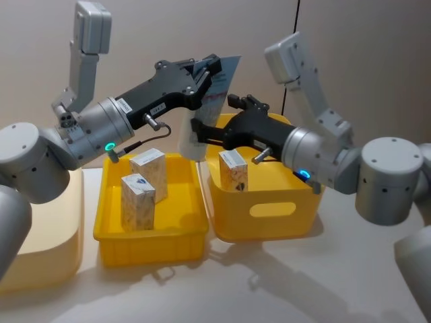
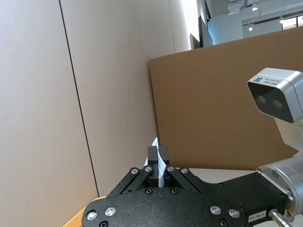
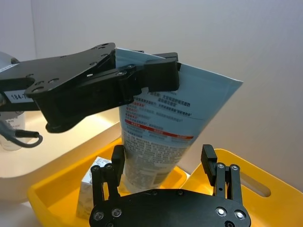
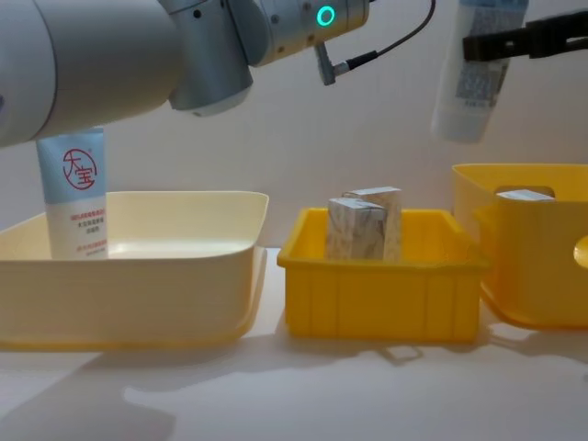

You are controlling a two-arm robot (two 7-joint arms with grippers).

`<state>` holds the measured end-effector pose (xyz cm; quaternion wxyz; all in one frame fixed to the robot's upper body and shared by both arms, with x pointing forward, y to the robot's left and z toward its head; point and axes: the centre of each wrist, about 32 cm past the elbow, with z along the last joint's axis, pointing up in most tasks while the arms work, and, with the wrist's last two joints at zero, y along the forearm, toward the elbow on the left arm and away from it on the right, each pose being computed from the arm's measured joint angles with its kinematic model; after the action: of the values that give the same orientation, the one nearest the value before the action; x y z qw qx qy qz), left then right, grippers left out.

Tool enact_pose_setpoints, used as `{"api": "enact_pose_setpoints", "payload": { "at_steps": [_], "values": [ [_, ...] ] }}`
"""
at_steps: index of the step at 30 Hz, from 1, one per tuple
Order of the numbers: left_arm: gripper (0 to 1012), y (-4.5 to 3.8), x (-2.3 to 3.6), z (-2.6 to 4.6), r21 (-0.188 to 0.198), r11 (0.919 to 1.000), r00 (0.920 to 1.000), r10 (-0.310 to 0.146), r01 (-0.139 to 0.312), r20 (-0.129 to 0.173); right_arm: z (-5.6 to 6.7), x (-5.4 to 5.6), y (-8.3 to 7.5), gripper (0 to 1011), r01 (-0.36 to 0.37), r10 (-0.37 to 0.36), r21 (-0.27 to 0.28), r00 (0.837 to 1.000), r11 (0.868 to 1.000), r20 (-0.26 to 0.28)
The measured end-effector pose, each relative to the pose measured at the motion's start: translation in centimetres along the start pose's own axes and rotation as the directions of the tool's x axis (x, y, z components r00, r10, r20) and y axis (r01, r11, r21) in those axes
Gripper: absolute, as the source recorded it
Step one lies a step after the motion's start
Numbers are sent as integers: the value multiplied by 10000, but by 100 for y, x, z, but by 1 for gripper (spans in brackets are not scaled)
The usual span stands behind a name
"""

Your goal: Bimanual collaborative sorting of washing and personal care products

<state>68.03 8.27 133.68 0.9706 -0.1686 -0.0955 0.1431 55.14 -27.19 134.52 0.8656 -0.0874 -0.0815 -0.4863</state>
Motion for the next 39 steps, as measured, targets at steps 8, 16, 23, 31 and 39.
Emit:
{"api": "enact_pose_setpoints", "payload": {
  "at_steps": [8,16,23,31,39],
  "values": [
    [14,23,-1,1,0,10000,10000,8,-8,-20,23,-65,104,1005,-80,82,75,9997,9999,-239],
    [13,48,-4,1,-10,10000,10000,37,-37,-40,52,-131,183,1004,-144,150,138,9992,9998,-379],
    [13,64,-4,3,-16,10000,10000,65,-65,-45,66,-161,219,988,-142,149,163,9990,9998,-429],
    [13,72,-4,6,-30,10000,10000,81,-81,-42,74,-181,242,818,-155,162,169,9988,9997,-467],
    [13,74,-5,7,-31,10000,10000,89,-89,-45,78,-194,256,760,-156,165,174,9987,9997,-487]
  ]
}}
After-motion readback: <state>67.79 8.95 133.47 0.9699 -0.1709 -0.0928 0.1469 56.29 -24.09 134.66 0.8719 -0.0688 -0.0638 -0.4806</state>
